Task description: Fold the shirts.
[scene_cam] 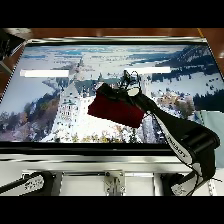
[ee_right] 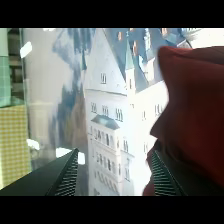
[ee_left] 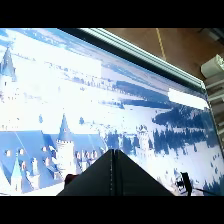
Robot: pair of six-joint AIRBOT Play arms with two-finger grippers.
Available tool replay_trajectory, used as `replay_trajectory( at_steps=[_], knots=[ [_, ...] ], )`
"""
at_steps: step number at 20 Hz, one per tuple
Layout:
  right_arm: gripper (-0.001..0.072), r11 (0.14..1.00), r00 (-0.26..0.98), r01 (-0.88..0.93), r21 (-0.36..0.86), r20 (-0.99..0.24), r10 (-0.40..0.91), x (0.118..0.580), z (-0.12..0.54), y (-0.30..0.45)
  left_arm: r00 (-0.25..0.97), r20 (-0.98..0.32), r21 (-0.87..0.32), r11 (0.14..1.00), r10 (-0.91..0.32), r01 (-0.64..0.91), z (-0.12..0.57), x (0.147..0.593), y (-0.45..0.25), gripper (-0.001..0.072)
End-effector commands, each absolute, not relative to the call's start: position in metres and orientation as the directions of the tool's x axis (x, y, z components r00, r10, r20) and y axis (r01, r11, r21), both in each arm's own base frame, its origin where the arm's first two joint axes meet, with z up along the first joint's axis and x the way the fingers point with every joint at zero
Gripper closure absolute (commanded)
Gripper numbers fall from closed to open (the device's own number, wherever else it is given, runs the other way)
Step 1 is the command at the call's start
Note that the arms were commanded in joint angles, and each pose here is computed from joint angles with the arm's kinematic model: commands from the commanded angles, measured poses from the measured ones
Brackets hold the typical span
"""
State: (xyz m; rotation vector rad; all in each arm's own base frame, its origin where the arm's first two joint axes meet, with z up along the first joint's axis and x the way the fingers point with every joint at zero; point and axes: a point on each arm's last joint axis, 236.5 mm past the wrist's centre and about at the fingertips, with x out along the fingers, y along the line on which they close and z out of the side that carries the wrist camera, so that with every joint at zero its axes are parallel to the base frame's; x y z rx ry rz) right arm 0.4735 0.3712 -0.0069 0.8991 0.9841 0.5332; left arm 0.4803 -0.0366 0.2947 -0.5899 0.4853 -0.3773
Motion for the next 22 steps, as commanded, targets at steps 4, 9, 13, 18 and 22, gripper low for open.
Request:
replay_trajectory(
  at_steps=[4,9,13,18,22],
  knots=[
    [0.0127,0.650,0.178,-0.120,0.750,-0.628,0.758,0.424,-0.009,0.306,0.810,-0.329,-0.603,0.768,-0.486,0.217,0.295,0.477,-0.046,0.0674],
    [0.0038,0.892,-0.030,0.042,0.449,-0.892,0.451,0.380,-0.048,0.121,0.809,-0.330,-0.601,0.769,-0.486,0.217,0.295,0.477,-0.047,0.0673],
    [0.0037,0.804,-0.025,0.227,0.550,-0.822,0.569,0.360,-0.079,0.107,0.805,-0.334,-0.602,0.768,-0.490,0.218,0.294,0.476,-0.048,0.0673],
    [0.0037,0.728,0.114,0.295,0.619,-0.779,0.617,0.370,-0.110,0.131,0.794,-0.346,-0.603,0.767,-0.500,0.220,0.291,0.473,-0.050,0.0673],
    [0.0055,0.668,0.155,0.350,0.657,-0.744,0.650,0.384,-0.124,0.152,0.794,-0.345,-0.603,0.766,-0.501,0.221,0.291,0.473,-0.050,0.0673]
  ],
)
